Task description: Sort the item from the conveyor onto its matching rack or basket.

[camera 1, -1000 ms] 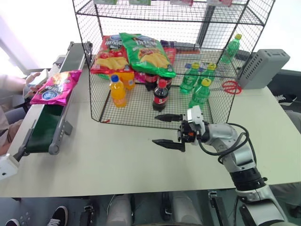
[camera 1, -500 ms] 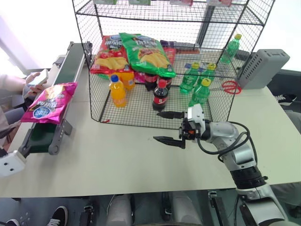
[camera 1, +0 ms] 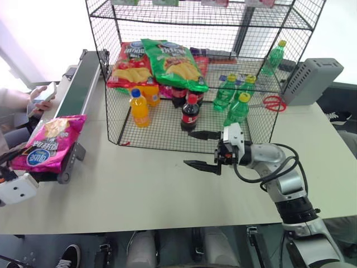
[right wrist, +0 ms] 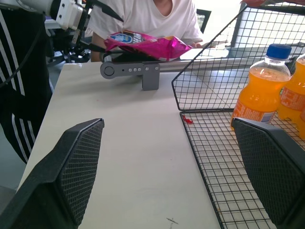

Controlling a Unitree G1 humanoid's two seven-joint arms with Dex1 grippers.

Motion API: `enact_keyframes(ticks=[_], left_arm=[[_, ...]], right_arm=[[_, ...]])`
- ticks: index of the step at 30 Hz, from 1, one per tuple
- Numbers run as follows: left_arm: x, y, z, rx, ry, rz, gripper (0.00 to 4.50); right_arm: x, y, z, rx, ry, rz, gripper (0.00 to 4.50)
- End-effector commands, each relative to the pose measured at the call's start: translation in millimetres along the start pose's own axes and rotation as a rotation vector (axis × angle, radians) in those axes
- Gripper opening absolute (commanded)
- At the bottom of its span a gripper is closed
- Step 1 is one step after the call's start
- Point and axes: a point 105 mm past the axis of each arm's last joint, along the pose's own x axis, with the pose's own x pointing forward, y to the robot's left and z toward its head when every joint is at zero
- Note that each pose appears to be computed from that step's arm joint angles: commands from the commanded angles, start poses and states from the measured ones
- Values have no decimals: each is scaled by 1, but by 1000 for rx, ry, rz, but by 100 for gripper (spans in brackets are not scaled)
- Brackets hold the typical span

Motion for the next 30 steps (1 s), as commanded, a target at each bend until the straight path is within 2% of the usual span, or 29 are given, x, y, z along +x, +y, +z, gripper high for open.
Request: enact_keyframes(ticks=[1,4,11,12,17,20,21,24,26,30], left_arm=[[2,6,2,-13,-12,12,450],[6,10,5,-40,-26,25,363],[8,19,12,-85,-60,55,25],[8,23,13,-98,-67,74,2],[8,47,17,-231,-101,170,2],[6,64,37,-426,-236,199,2],[5,67,47,-538,-295,177,2],[-7,65,92,-875,-518,-39,2],[-17,64,116,-988,-598,-176,2],[-39,75,163,-1305,-778,-487,2]], right_arm=[[-4,-6,14,-61,-22,-20,445],[-4,-6,13,-65,-19,-20,450],[-6,-10,12,-79,-8,-37,450],[-7,-10,12,-82,-6,-39,450],[-6,-12,10,-105,-2,-50,450],[-6,-15,12,-97,-14,-61,450],[-7,-16,12,-96,-17,-61,450],[-11,-16,15,-73,-23,-49,450],[-15,-15,17,-48,-28,-35,450],[-24,0,28,160,-76,59,450]])
